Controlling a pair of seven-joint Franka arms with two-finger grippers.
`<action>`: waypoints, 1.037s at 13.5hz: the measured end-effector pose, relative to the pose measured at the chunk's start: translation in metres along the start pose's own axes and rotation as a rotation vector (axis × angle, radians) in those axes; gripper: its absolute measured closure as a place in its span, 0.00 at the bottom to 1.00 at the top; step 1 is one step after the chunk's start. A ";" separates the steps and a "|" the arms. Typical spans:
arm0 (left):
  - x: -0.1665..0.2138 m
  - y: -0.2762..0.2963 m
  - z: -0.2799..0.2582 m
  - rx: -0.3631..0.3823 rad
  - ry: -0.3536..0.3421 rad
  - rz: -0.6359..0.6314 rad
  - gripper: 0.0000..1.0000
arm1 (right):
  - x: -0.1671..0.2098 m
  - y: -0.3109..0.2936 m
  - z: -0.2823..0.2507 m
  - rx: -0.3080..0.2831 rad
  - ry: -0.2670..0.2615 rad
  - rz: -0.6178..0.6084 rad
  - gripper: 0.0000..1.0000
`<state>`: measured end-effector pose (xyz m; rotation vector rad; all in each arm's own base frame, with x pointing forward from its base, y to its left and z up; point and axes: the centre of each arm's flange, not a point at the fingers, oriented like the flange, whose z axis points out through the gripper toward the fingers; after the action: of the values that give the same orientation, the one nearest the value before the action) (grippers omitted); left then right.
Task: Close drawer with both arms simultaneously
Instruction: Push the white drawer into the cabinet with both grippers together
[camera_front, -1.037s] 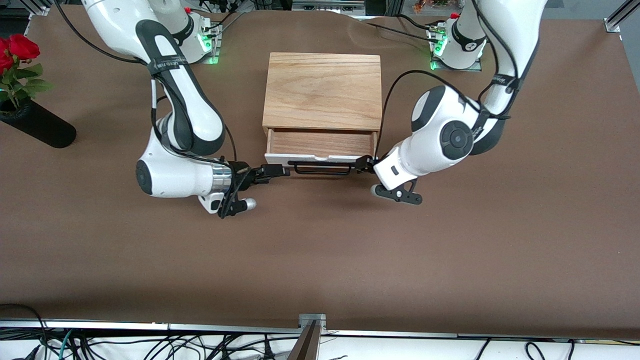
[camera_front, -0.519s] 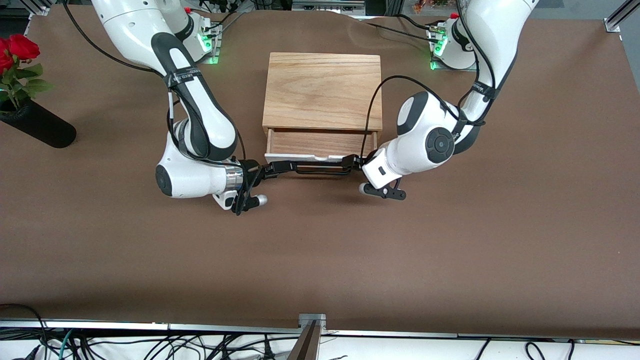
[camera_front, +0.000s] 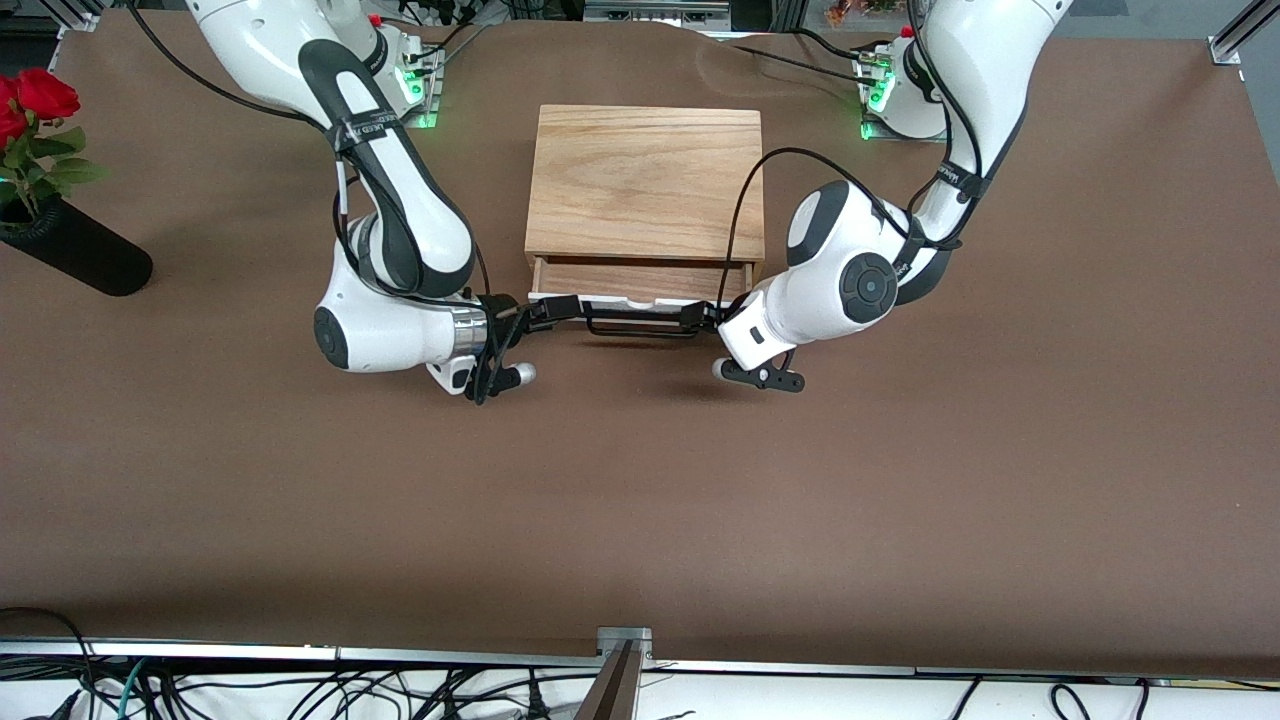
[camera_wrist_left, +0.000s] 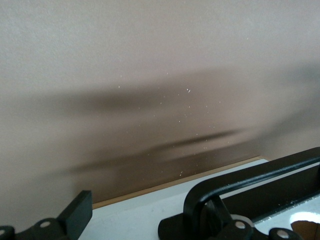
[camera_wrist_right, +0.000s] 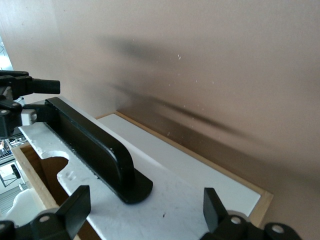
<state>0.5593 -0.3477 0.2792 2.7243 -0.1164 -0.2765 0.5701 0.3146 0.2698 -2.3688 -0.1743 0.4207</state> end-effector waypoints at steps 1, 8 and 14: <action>-0.001 0.001 0.000 0.001 -0.006 0.001 0.00 | -0.003 0.000 0.001 -0.001 0.003 0.003 0.00; -0.017 0.004 0.010 0.018 -0.113 0.009 0.00 | -0.030 -0.001 0.018 -0.010 -0.007 0.013 0.00; -0.033 0.005 0.015 0.039 -0.229 0.011 0.00 | -0.048 0.005 0.045 -0.016 -0.041 0.017 0.00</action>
<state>0.5238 -0.3539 0.2735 2.7204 -0.2021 -0.5885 0.5095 0.3273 0.2471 -2.3800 -0.1770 0.4777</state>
